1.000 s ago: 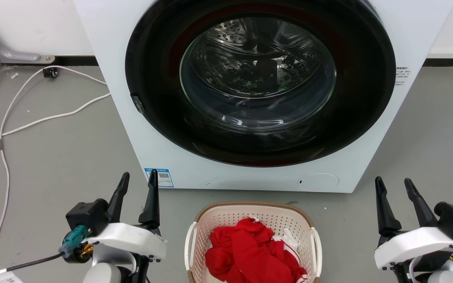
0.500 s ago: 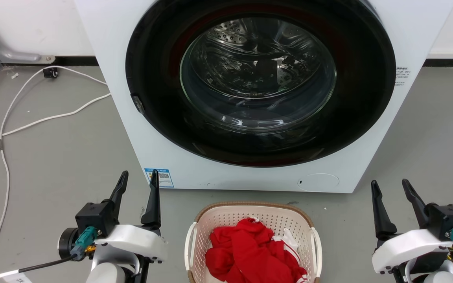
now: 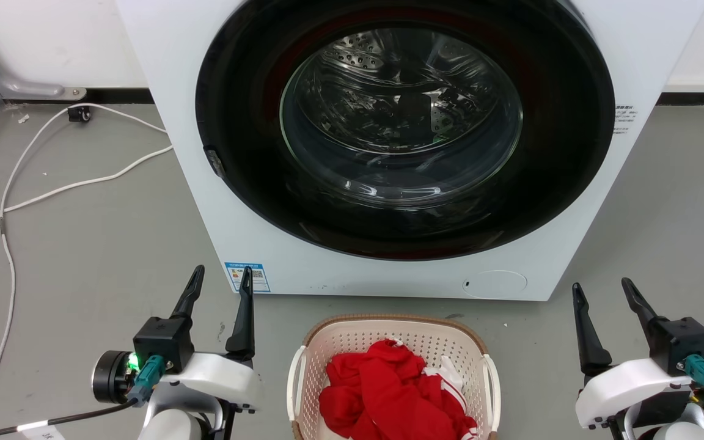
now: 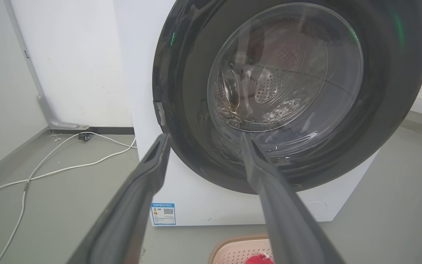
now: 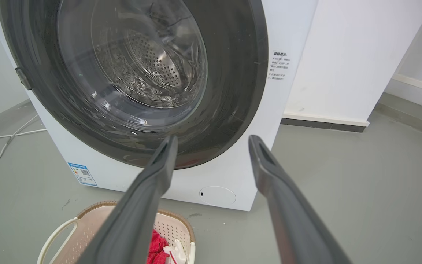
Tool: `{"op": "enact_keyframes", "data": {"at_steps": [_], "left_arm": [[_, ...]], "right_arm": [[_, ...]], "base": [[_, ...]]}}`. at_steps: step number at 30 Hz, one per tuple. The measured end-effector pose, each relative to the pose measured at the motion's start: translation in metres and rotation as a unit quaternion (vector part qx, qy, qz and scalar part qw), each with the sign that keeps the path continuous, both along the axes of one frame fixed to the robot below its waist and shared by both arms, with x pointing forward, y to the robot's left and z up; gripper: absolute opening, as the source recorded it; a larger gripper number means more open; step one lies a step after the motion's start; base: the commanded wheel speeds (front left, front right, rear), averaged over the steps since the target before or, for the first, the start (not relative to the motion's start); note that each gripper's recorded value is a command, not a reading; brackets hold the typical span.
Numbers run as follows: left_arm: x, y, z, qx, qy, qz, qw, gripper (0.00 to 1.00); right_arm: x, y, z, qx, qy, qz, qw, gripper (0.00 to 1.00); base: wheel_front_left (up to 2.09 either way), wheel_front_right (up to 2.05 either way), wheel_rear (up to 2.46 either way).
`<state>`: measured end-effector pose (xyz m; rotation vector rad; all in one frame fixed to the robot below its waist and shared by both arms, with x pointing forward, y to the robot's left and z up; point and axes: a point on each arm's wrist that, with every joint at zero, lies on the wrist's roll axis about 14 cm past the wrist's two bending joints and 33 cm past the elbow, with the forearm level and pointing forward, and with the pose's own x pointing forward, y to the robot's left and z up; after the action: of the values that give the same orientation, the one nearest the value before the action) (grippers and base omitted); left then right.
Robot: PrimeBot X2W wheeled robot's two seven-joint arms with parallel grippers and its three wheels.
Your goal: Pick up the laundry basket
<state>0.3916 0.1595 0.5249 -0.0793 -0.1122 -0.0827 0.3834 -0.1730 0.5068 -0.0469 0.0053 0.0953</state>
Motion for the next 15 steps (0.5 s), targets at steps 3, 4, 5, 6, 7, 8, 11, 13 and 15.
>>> {"op": "enact_keyframes", "data": {"at_steps": [3, 4, 5, 6, 7, 8, 11, 13, 15], "left_arm": [[0.0000, 0.0005, -0.0017, 0.007, 0.001, 0.001, 1.000, 1.00], [0.0003, 0.0004, -0.0019, 0.009, 0.000, 0.001, 1.000, 1.00], [0.0007, 0.0005, -0.0017, 0.010, 0.000, 0.001, 1.000, 1.00], [0.0011, 0.0008, -0.0014, 0.012, -0.001, 0.001, 1.000, 1.00], [0.0015, 0.0009, -0.0014, 0.015, -0.001, 0.001, 1.000, 1.00], [0.0019, 0.0010, -0.0012, 0.016, -0.002, 0.002, 1.000, 1.00], [0.0019, 0.0014, -0.0022, 0.022, -0.003, 0.002, 1.000, 1.00], [0.0021, 0.0012, -0.0025, 0.027, -0.003, 0.002, 1.000, 1.00], [0.0021, 0.0017, -0.0031, 0.026, -0.002, 0.002, 1.000, 1.00]], "right_arm": [[0.0001, 0.0006, -0.0009, -0.009, 0.001, 0.002, 1.000, 1.00], [0.0002, 0.0006, -0.0012, -0.012, 0.001, 0.002, 1.000, 1.00], [0.0001, 0.0006, -0.0013, -0.012, 0.001, 0.002, 1.000, 1.00], [0.0000, 0.0007, -0.0013, -0.012, 0.000, 0.002, 1.000, 1.00], [0.0001, 0.0005, -0.0015, -0.015, 0.000, 0.002, 1.000, 1.00], [0.0001, 0.0003, -0.0022, -0.015, 0.001, 0.002, 1.000, 1.00], [0.0001, -0.0007, -0.0024, -0.016, 0.000, 0.000, 1.000, 1.00], [-0.0001, -0.0010, -0.0031, -0.020, 0.000, 0.000, 1.000, 1.00], [-0.0003, -0.0019, -0.0034, -0.015, 0.000, -0.001, 1.000, 1.00]], "base": [[0.00, 0.00, 0.00], [0.00, 0.00, 0.00], [0.00, 0.00, 0.00], [0.00, 0.00, 0.00], [0.00, 0.00, 0.00], [0.00, 0.00, 0.00], [0.00, 0.00, 0.00], [0.00, 0.00, 0.00], [0.00, 0.00, 0.00]]}}
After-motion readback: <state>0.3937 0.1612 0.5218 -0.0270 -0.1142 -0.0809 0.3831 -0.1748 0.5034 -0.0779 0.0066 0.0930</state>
